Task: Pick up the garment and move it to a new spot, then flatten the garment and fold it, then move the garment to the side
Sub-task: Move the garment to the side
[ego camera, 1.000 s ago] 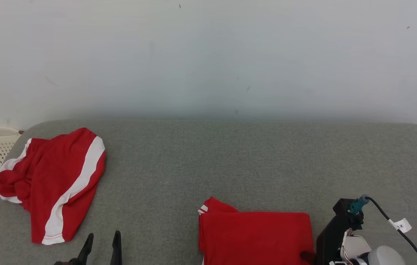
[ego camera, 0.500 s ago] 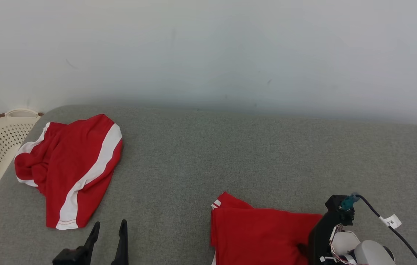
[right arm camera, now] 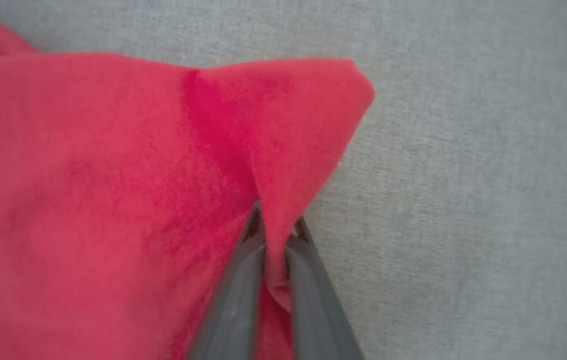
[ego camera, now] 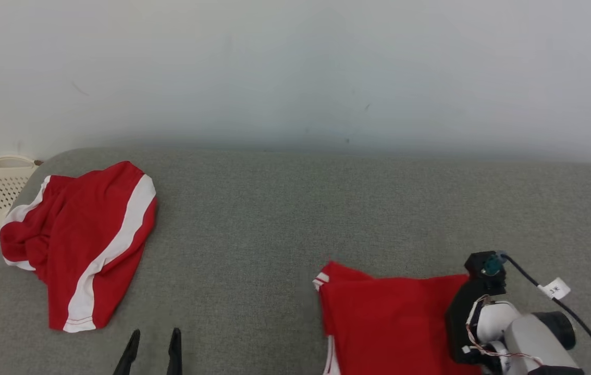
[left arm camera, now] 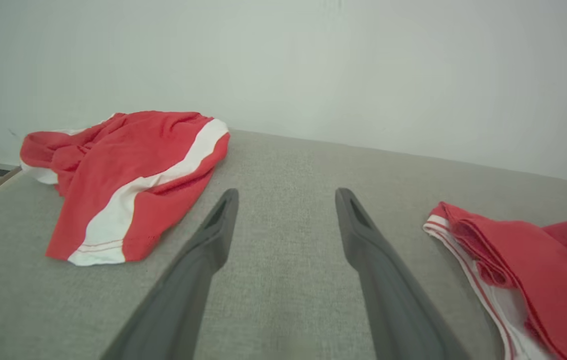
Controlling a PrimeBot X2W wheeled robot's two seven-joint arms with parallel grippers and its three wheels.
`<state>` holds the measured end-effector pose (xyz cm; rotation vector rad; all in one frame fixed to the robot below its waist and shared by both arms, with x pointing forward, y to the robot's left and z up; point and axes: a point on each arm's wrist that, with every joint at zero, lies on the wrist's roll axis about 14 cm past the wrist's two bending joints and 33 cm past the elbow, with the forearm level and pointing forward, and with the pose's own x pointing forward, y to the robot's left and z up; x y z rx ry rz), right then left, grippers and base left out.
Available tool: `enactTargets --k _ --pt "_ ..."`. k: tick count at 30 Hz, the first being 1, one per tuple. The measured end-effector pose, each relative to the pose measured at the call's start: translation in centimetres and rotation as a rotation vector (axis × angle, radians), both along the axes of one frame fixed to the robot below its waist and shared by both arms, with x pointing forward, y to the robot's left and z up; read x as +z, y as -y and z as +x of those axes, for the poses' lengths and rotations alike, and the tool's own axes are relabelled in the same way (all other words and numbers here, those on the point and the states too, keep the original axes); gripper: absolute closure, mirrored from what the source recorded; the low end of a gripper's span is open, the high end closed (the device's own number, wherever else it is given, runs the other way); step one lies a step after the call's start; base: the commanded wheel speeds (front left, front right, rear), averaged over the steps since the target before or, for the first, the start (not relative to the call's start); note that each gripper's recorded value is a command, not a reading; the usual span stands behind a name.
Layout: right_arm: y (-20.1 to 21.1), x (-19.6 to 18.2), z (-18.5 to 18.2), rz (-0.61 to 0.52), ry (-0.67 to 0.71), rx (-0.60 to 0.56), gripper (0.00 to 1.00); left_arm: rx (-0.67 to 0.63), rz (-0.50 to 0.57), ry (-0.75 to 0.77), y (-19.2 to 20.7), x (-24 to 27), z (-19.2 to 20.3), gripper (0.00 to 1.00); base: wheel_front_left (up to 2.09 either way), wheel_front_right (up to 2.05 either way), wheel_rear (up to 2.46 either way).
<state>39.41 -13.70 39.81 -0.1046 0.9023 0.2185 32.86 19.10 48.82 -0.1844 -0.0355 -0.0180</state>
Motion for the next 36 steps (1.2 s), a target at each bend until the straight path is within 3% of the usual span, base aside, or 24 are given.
enactTargets --k 10,24,26,28,29,33,34,35,36 --pt "12.6 3.0 2.9 -0.238 0.122 -0.113 1.00 -0.094 0.004 0.042 3.3 1.4 0.9 0.00 0.00 0.00 0.00" --pt "24.4 6.2 4.4 -0.479 0.191 -0.204 1.00 -0.169 0.039 0.028 4.9 0.8 3.9 0.00 0.00 0.00 0.00" --pt "25.9 6.7 4.5 -0.519 0.198 -0.206 1.00 -0.160 0.042 0.015 4.1 0.4 4.5 0.00 0.00 0.00 0.00" --pt "25.0 5.7 4.7 -0.480 0.184 -0.192 1.00 -0.160 0.050 0.006 3.3 0.1 5.1 0.00 0.00 0.00 0.00" --pt "24.7 5.1 4.6 -0.520 0.153 -0.142 1.00 -0.164 0.052 0.001 3.3 -0.1 5.3 0.00 0.00 0.00 0.00" --pt "25.8 5.3 5.2 -0.530 0.169 -0.141 1.00 -0.202 0.033 -0.013 5.5 -0.8 5.7 0.00 0.00 0.00 0.00" --pt "25.8 5.4 5.2 -0.530 0.173 -0.143 0.84 -0.205 0.032 -0.013 5.7 -0.8 5.7 0.00 0.00 0.00 0.00" --pt "25.9 5.4 5.2 -0.536 0.171 -0.140 0.84 -0.204 0.029 -0.013 5.8 -0.8 5.6 0.00 0.00 0.00 0.00" --pt "25.9 5.4 5.2 -0.541 0.174 -0.135 0.56 -0.201 0.028 -0.011 5.9 -0.7 5.6 0.00 0.00 0.00 0.00"
